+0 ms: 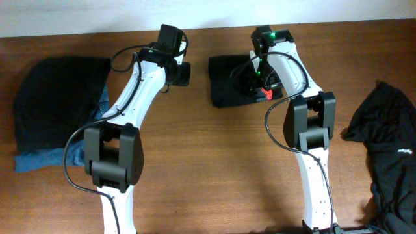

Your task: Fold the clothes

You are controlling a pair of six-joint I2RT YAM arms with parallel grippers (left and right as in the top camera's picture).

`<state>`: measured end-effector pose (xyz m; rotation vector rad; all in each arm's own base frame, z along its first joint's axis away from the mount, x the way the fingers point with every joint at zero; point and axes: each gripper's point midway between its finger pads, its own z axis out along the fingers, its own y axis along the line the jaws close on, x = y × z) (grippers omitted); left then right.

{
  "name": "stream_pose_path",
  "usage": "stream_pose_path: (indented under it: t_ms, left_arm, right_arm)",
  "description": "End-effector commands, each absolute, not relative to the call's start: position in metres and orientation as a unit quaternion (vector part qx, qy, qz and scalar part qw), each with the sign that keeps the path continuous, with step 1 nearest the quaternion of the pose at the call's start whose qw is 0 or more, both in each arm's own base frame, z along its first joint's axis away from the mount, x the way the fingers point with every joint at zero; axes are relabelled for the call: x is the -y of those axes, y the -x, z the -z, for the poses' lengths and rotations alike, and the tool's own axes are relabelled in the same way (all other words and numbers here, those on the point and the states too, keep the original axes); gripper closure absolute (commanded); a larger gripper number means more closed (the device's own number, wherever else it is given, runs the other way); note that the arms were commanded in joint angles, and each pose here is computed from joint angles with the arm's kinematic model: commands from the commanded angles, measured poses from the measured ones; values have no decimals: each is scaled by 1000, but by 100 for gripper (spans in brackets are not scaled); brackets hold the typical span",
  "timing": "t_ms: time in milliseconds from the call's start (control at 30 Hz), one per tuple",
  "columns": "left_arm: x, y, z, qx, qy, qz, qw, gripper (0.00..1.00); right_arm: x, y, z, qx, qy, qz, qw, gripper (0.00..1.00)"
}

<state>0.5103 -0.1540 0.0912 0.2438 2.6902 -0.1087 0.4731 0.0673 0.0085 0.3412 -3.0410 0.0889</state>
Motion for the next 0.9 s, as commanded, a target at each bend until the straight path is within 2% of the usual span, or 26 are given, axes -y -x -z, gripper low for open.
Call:
stream_pose_path:
  t_ms: [0,233,300,433,667,767,867]
  left_arm:
    - [144,-517,-97,-970,-79,33,226,58]
    - [138,-519,-97,-971,-73,32,226,58]
    - [136,-519,-97,-971,-71,31,226,57]
    - [134,-520,-97,-971,-69,31,226,57]
    - [134,-520,-97,-971,-69,31,227,57]
    - [134,-520,-97,-971,-69,31,227,41]
    - [134,-520,-97,-971,-69,31,227,33]
  right_arm:
    - [-64,-451,-3,988,-123,-44,87,29]
    - [-58,-411,-14,976,-125,-47,172,29]
    - [-60,-402,-17,973,-124,-38,190,32]
    - [-68,-403,-23,973,-143,-10,183,34]
    - [-68,-431,-51,983,-147,-19,106,33]
    - [-72,-440,-77,986,-149,-19,68,33]
    - [-74,-446,-110,988,-149,-18,27,33]
